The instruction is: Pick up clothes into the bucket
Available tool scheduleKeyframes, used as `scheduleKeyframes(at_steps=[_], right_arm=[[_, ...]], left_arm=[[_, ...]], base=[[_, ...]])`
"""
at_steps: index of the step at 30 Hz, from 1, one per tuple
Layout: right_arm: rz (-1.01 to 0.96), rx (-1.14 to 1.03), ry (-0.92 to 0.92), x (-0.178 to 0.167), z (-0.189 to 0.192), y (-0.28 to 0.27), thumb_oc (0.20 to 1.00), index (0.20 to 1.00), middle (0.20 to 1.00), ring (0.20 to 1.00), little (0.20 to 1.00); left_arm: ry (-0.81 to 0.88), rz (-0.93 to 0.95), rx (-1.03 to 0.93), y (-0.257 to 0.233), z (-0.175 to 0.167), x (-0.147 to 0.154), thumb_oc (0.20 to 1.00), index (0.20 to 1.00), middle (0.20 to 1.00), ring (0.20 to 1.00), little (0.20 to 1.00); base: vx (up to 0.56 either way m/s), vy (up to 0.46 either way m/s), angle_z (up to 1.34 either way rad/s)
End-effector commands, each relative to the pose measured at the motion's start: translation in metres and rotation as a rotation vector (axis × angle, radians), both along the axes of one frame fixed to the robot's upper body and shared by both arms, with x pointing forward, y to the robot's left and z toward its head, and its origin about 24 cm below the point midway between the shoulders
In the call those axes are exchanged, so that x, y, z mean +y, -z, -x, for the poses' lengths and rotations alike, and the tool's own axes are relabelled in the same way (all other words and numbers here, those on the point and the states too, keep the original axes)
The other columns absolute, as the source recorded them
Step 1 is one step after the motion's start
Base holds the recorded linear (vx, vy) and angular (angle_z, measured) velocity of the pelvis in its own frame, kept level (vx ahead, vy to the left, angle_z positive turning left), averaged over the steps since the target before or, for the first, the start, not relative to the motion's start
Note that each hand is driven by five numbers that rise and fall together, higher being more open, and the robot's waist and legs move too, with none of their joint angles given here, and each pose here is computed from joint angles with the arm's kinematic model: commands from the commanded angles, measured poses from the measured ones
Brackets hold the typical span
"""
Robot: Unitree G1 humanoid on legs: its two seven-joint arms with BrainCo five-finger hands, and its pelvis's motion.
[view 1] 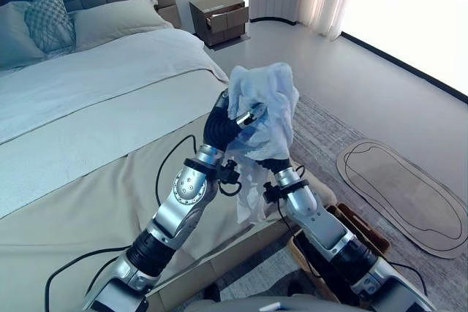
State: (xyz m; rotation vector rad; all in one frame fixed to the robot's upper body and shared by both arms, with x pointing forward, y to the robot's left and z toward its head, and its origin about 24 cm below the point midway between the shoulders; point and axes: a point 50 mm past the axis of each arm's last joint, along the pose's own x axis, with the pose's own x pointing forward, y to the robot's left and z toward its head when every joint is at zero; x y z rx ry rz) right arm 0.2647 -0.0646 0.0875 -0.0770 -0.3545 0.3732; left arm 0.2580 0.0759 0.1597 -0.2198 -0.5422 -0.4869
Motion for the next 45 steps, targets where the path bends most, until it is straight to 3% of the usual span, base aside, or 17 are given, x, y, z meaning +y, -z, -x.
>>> scheduleKeyframes(at_steps=[1,6,16,21,29,36,45], right_arm=[[-0.201,-0.213,-0.046,0.012,-0.004,-0.055,0.2,0.2,0.2,0.2,0.2],[-0.172,-0.166,0.035,-0.004,-0.007,-0.041,0.2,0.2,0.2,0.2,0.2],[-0.201,-0.074,0.18,-0.036,-0.01,-0.018,0.2,0.2,0.2,0.2,0.2],[-0.227,-0.097,0.321,-0.071,-0.006,-0.018,0.2,0.2,0.2,0.2,0.2],[-0.229,-0.172,0.612,-0.139,0.014,-0.02,0.2,0.2,0.2,0.2,0.2],[-0.234,-0.244,0.777,-0.173,0.025,-0.027,0.2,0.2,0.2,0.2,0.2],[-0.323,-0.279,0.807,-0.188,0.033,-0.033,0.2,0.2,0.2,0.2,0.2]], left_arm=[[0.029,0.129,-0.159,-0.035,0.005,0.002,1.0,1.0,1.0,1.0,1.0],[-0.018,0.211,-0.08,-0.023,0.002,0.02,1.0,1.0,1.0,1.0,1.0],[-0.162,0.193,-0.039,-0.006,0.002,0.046,1.0,1.0,1.0,1.0,1.0],[-0.262,0.139,0.037,0.018,0.003,0.068,1.0,1.0,1.0,1.0,1.0],[-0.419,0.053,0.314,0.087,0.01,0.104,1.0,1.0,1.0,1.0,1.0],[-0.437,-0.005,0.484,0.13,0.017,0.112,1.0,1.0,1.0,1.0,1.0],[-0.454,-0.054,0.589,0.155,0.023,0.116,1.0,1.0,1.0,1.0,1.0]], base=[[0.0,0.0,0.0],[0.0,0.0,0.0],[0.0,0.0,0.0],[-0.01,0.001,0.0],[0.01,0.0,0.0],[-0.01,-0.001,-0.01],[-0.01,-0.003,-0.05]])
